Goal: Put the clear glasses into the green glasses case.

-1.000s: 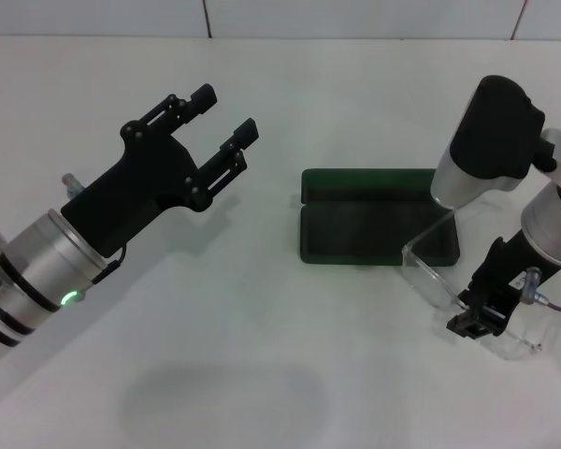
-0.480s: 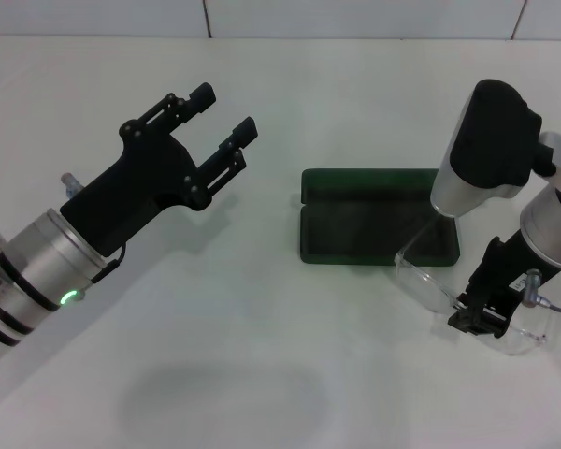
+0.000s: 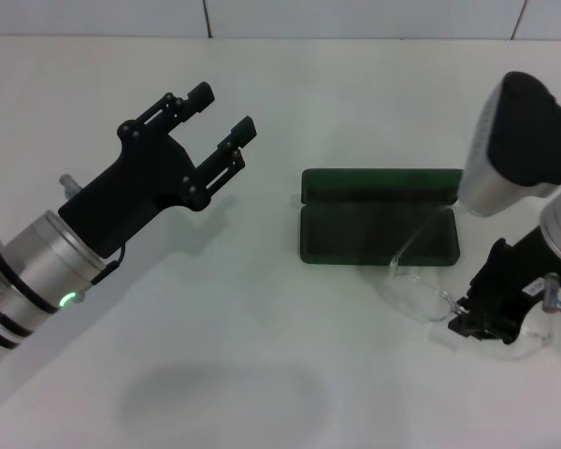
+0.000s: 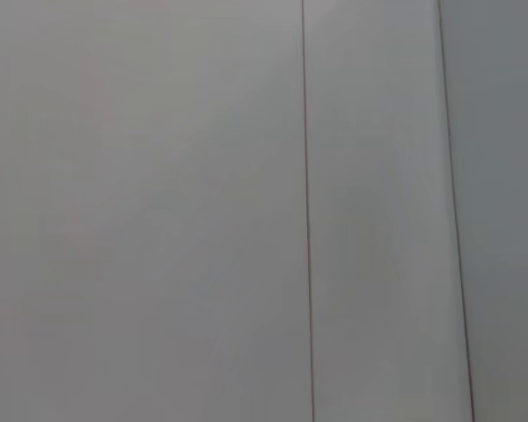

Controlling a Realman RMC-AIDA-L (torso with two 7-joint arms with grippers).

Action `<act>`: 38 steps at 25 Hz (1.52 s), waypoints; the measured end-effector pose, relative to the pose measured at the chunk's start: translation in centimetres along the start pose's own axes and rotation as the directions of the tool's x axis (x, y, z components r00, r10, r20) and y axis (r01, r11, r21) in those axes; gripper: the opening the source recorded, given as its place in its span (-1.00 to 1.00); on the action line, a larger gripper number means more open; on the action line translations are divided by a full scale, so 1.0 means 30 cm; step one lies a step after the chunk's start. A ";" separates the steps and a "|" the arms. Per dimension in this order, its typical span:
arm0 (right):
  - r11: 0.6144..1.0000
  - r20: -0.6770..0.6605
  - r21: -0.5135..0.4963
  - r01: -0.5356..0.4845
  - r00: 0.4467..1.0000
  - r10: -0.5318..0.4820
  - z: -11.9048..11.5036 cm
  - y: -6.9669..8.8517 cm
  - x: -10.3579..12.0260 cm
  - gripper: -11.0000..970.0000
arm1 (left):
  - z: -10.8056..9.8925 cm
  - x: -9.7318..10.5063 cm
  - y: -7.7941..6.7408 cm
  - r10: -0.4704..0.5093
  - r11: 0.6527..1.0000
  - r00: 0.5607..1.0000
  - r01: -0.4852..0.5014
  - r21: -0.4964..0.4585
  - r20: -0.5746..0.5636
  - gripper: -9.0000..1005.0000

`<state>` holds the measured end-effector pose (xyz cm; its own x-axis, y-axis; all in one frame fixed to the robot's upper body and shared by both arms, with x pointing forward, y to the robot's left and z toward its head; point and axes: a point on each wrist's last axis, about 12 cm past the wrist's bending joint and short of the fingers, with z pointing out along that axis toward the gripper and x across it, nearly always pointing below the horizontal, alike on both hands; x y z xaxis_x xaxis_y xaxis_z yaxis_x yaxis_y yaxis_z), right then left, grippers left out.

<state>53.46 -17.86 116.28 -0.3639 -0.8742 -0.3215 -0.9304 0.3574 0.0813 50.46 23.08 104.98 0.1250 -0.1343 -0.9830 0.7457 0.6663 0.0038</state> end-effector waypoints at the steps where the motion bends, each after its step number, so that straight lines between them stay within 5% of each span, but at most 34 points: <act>1: 1.000 0.018 -0.016 0.004 1.000 -0.004 -0.010 0.006 0.009 -0.67 | -0.003 0.003 -0.004 -0.004 1.000 1.000 0.004 -0.003 0.000 0.21; 17: 0.990 0.384 -0.119 0.082 0.923 -0.030 -0.180 -0.027 0.175 -0.67 | -0.039 0.005 -0.044 0.052 0.999 0.998 -0.052 0.002 0.045 0.21; 26: 0.995 0.236 -0.069 -0.079 0.967 0.093 -0.148 -0.063 0.144 -0.54 | -0.042 0.005 -0.025 0.030 0.998 0.998 -0.027 -0.049 0.054 0.21; 38: 0.998 0.112 -0.039 -0.044 0.992 0.048 -0.070 -0.026 0.068 -0.27 | -0.039 0.008 -0.027 0.029 0.999 0.998 -0.027 -0.043 0.047 0.21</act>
<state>53.37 -20.61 117.56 -0.4010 -0.8135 -0.4213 -0.9145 0.3824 0.1319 49.11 23.37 104.53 0.1769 -0.1492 -0.9729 0.7134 0.7004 0.0223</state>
